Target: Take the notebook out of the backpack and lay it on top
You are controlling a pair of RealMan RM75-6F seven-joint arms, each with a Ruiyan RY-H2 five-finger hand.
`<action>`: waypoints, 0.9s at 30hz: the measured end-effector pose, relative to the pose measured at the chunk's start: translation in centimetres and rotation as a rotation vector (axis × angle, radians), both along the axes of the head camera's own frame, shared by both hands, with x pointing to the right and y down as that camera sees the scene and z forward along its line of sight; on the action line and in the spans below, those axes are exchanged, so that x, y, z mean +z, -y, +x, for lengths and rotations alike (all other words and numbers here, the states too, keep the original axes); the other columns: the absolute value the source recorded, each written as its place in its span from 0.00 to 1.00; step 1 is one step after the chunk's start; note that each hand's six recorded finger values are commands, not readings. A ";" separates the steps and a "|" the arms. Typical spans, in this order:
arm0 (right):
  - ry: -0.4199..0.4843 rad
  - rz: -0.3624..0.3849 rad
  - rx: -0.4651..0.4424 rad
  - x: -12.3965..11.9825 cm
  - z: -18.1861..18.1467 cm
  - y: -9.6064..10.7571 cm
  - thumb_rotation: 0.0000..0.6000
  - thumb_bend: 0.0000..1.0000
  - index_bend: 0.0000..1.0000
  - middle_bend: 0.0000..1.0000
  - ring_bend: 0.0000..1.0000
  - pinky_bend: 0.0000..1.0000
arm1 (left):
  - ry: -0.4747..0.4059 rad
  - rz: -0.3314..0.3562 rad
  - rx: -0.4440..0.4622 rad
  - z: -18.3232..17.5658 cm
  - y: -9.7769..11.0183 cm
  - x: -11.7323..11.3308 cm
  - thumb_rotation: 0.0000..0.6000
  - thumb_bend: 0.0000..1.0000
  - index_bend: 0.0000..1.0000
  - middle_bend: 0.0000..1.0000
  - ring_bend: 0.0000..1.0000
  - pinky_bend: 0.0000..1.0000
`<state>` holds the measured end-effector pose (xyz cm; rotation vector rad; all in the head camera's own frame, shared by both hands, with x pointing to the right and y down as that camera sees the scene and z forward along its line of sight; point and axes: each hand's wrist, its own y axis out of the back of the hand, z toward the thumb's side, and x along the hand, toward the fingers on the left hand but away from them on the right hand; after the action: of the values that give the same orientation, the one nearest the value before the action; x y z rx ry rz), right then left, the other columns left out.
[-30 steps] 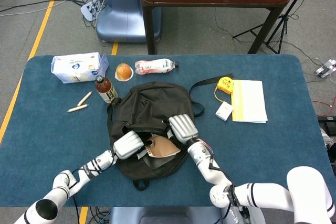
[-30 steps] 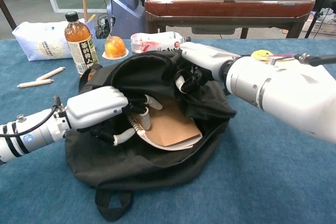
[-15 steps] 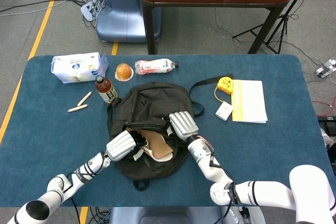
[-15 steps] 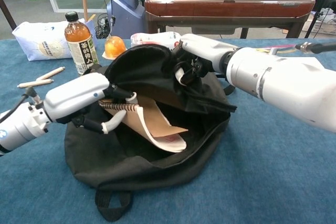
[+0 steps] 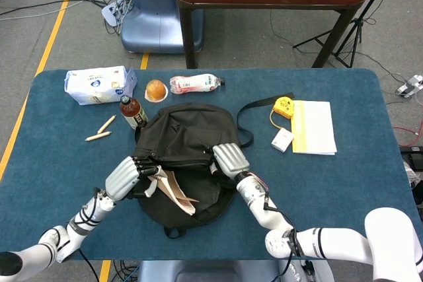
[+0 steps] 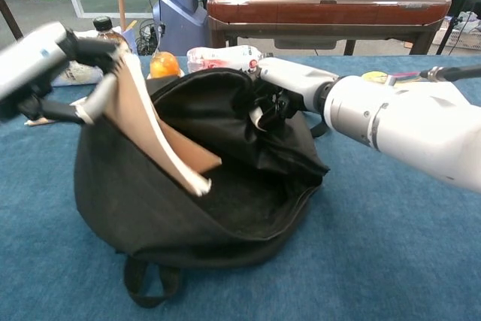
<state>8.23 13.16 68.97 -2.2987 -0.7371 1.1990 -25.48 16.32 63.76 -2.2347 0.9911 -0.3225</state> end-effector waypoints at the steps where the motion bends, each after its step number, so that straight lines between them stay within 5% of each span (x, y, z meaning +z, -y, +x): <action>1: 0.001 -0.004 -0.005 0.1 -0.1 -0.1 1.00 0.73 0.59 0.47 0.42 0.45 | -0.016 -0.003 -0.012 -0.2 0.2 -0.6 1.00 0.58 0.72 0.81 0.69 0.62; 11: 0.055 -0.025 -0.076 -0.5 -2.1 -1.7 1.00 0.63 0.50 0.40 0.37 0.45 | -0.191 -0.192 -0.089 -0.5 1.1 -4.8 1.00 0.58 0.71 0.81 0.69 0.62; 14: 0.056 -0.029 -0.103 -0.6 -2.6 -2.4 1.00 0.54 0.47 0.36 0.33 0.41 | -0.227 -0.260 -0.094 -0.1 1.0 -5.0 1.00 0.58 0.71 0.81 0.69 0.62; 16: 0.052 -0.042 -0.127 -0.6 -2.8 -2.9 1.00 0.43 0.35 0.29 0.26 0.36 | -0.248 -0.283 -0.096 0.1 1.1 -5.2 1.00 0.58 0.71 0.81 0.69 0.62; 21: 0.045 -0.074 -0.179 -0.9 -2.5 -3.7 1.00 0.25 0.15 0.16 0.15 0.28 | -0.279 -0.290 -0.101 0.6 1.9 -6.2 1.00 0.58 0.71 0.81 0.69 0.62; 27: 0.070 -0.079 -0.231 -2.5 -1.6 -4.3 1.00 0.14 0.09 0.14 0.12 0.24 | -0.246 -0.243 -0.134 -0.2 3.9 -7.4 1.00 0.58 0.71 0.81 0.69 0.62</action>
<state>6.64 17.44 66.45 -2.4235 -0.4394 1.0640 -25.73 12.45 56.36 -2.4759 1.2951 -0.2407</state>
